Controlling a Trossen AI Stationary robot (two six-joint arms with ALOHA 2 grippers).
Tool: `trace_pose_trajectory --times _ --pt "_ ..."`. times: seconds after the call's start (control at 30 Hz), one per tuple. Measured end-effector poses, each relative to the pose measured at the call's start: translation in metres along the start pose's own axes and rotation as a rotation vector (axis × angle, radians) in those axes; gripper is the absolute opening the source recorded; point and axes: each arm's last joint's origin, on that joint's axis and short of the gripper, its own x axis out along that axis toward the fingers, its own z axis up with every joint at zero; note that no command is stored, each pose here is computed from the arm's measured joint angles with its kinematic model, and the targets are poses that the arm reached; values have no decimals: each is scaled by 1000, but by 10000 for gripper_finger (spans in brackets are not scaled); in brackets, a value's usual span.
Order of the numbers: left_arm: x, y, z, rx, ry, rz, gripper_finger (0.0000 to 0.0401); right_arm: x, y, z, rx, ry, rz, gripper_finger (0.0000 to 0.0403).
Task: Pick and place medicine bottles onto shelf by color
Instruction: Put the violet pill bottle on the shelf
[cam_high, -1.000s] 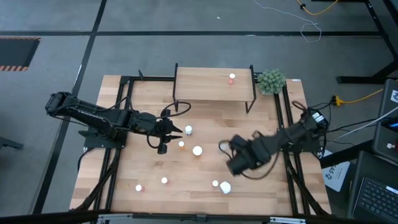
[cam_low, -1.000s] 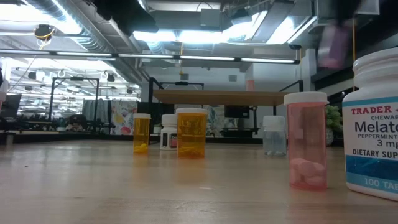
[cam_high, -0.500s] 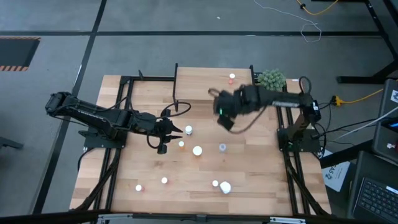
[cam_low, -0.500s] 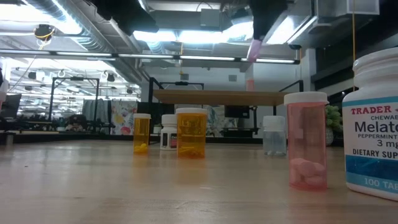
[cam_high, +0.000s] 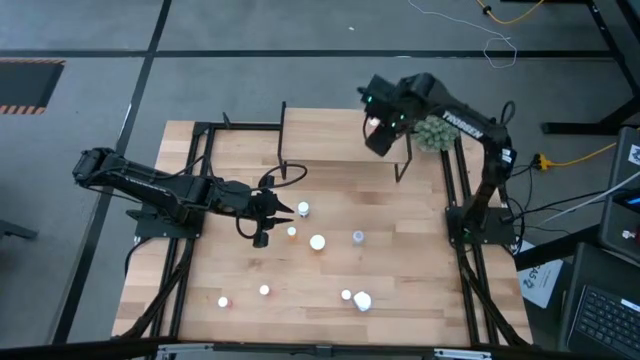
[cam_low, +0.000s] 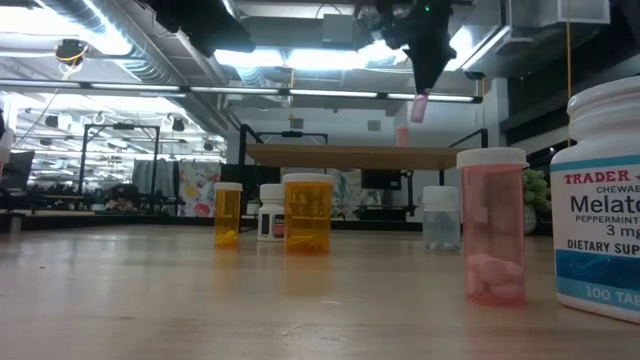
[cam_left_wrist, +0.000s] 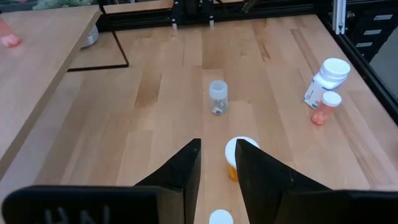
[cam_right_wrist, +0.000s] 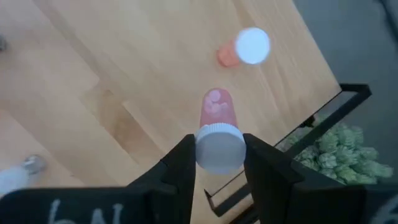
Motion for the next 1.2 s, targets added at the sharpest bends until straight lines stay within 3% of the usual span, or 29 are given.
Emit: trace_pose_trajectory --times 0.2,0.33,0.53,0.93,1.2 --pt "0 0 0 0 0 0 95 13 -43 3 87 35 16 120" --pt "0 0 0 0 0 -1 95 28 -56 -1 118 95 47 120" --pt "0 0 0 0 0 -1 95 46 -54 -6 71 166 155 120" --pt "0 0 0 0 0 -1 95 55 -52 -10 61 210 169 121" --pt "0 0 0 0 0 0 95 56 -51 -10 60 212 168 153"
